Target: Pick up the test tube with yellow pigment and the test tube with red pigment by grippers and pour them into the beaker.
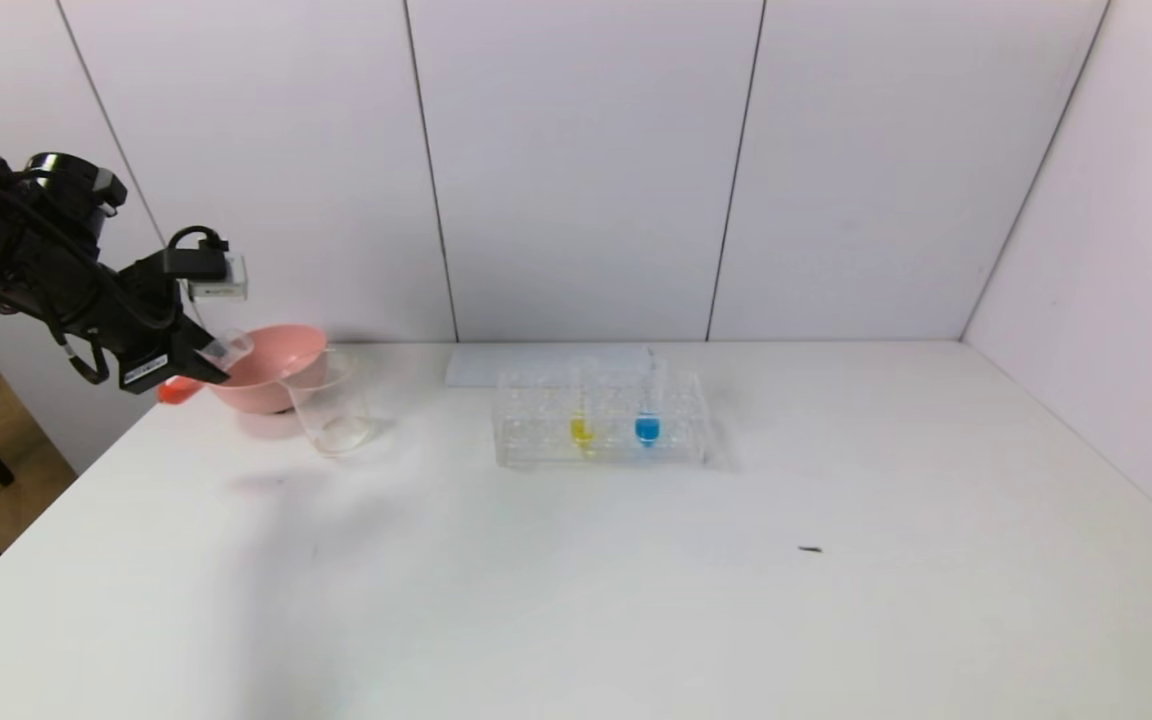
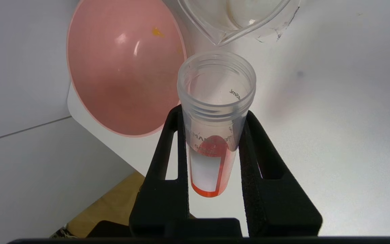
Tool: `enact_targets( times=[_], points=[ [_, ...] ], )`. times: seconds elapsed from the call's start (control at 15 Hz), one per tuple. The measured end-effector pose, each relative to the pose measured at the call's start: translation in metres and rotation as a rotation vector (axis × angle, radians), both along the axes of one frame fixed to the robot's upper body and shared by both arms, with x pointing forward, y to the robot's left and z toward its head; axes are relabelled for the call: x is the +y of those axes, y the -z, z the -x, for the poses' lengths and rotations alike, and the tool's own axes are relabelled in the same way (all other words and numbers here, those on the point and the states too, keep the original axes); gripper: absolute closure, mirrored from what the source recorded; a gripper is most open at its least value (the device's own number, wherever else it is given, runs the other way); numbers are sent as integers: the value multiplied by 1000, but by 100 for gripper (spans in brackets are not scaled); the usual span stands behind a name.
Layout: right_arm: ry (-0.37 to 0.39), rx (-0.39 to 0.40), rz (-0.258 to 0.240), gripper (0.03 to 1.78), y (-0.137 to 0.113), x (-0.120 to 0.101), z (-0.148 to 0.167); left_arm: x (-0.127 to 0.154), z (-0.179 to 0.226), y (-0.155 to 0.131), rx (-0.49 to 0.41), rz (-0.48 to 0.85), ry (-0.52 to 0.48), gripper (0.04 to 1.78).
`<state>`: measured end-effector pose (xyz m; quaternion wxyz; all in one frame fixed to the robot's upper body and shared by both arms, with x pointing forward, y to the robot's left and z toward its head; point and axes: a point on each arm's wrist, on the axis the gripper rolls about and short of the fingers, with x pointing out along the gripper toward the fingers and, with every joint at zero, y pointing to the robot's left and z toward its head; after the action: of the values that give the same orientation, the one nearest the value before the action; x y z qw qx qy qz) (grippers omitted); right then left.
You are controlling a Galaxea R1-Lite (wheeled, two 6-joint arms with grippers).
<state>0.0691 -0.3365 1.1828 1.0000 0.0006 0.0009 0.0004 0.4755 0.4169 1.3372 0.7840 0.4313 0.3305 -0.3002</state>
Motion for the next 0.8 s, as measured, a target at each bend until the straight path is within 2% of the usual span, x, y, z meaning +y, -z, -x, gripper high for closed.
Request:
enact_targets(
  times=[0.33,0.8],
  points=[
    [0,0,0,11,0,0,0,-4,-3,4,17,-39,0,137],
    [0,0,0,11,0,0,0,-9,-5,3,4,-135,54,137]
  ],
)
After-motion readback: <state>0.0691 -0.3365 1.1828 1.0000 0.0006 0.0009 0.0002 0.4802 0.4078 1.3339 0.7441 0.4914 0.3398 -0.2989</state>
